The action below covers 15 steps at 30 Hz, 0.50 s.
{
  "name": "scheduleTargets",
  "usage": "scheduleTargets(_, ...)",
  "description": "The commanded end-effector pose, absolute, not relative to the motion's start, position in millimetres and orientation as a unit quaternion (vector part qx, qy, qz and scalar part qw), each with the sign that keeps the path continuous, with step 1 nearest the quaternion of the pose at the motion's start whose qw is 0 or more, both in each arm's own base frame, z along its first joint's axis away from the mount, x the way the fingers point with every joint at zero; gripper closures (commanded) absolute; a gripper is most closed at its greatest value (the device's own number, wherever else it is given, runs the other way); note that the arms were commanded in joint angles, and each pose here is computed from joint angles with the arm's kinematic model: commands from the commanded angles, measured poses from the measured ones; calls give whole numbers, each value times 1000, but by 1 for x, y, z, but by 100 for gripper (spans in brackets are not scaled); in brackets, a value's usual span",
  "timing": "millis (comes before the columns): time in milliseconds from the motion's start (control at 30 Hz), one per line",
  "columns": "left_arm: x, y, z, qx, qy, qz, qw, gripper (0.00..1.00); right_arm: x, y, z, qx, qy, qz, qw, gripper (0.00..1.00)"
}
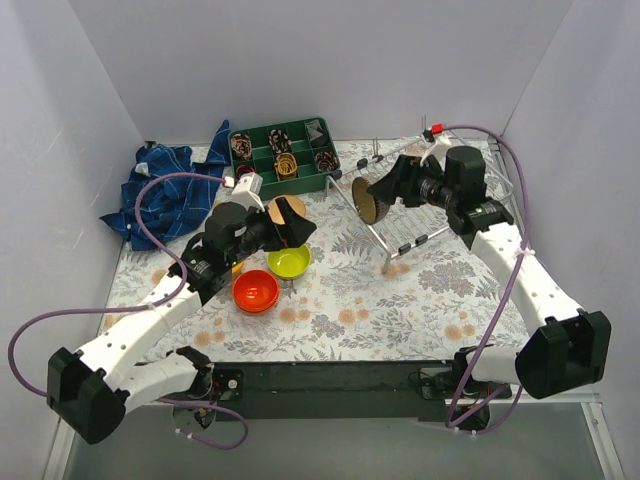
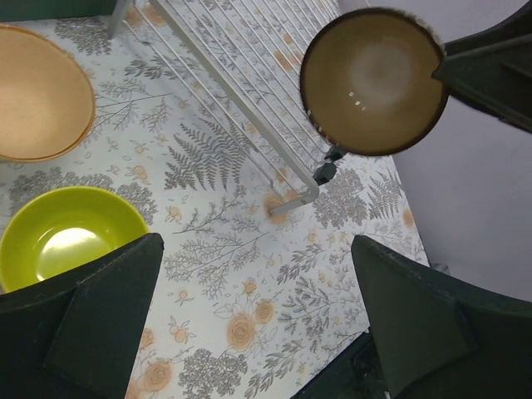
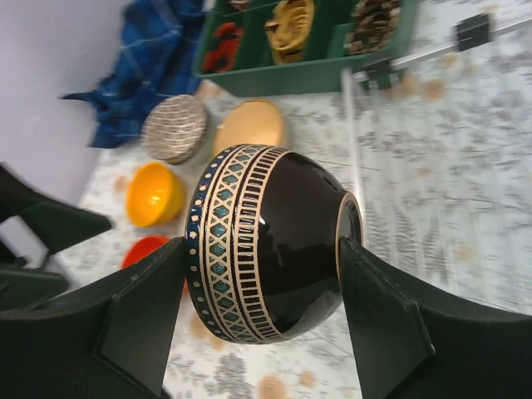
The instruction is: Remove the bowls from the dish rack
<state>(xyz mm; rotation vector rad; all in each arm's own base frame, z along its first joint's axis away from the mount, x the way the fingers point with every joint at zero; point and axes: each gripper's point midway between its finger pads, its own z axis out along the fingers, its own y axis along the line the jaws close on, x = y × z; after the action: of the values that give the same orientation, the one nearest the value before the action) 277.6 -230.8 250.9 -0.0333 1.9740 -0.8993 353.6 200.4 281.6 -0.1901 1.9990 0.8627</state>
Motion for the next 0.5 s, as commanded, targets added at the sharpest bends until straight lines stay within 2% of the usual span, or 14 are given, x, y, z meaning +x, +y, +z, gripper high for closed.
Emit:
scheduleTargets(0, 285, -254, 268, 9, 775, -420, 472, 2, 319, 235, 341, -83, 713, 522, 461, 86)
scheduleTargets(167, 295, -268, 266, -3, 772, -438, 461, 2, 296, 243, 351, -69, 677, 590, 434, 85)
scheduleTargets(467, 303, -292, 240, -20, 781, -463, 418, 3, 273, 249, 354, -61, 650, 642, 401, 85)
